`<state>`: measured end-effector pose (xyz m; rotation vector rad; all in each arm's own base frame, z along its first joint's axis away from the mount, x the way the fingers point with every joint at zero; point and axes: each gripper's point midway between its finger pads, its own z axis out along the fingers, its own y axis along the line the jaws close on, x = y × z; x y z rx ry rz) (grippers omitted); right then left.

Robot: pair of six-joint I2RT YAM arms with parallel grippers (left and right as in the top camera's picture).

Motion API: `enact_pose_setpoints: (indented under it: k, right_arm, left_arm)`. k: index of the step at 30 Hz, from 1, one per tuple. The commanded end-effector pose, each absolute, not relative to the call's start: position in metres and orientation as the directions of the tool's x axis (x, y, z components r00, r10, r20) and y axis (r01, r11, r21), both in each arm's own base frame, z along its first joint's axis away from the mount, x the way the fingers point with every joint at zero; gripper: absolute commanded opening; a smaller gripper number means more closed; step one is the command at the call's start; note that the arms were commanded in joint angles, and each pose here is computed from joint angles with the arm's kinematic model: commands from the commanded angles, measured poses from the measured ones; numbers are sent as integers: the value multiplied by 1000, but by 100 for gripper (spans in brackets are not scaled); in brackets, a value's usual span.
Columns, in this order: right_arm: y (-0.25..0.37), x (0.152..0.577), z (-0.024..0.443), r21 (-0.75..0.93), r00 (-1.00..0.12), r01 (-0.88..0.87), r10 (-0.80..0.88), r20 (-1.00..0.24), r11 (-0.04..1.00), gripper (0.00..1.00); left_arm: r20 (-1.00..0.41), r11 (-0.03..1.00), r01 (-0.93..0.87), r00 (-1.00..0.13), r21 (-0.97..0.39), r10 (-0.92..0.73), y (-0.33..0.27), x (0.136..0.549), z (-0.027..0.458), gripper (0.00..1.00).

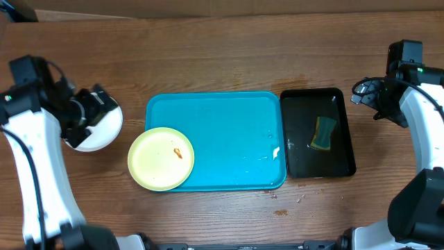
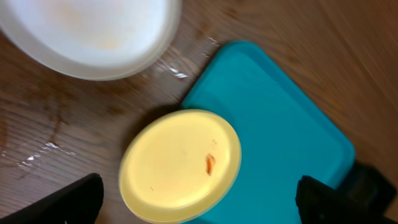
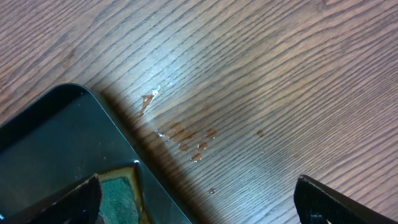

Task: Clean dirty plates on tray and stack at the side
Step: 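Stack the white plate onto the cleaned plate left of the tray, then move the left gripper to the rim of the yellow plate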

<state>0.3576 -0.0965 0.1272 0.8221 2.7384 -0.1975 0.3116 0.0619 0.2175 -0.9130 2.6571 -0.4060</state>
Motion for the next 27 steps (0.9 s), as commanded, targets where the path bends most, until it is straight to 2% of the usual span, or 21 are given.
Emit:
enact_pose_setpoints:
  k: [1, 9, 14, 27]
  right_arm:
    - [-98, 361, 139, -40, -786, 564, 520, -335, 825, 100]
    - [-98, 361, 139, -40, -786, 564, 520, -335, 825, 100]
    - [-98, 361, 139, -40, -785, 564, 521, -335, 825, 100]
    - [-98, 361, 139, -40, -785, 564, 521, -335, 825, 100]
  left_arm:
    - [-240, 831, -392, -829, -394, -505, 23, 305, 241, 99]
    - [-210, 922, -236, -928, -306, -307, -37, 285, 230, 98]
    - [-203, 947, -221, -941, -235, -270, -45, 278, 223, 99]
    - [-193, 951, -235, -942, -201, -274, -40, 273, 221, 99]
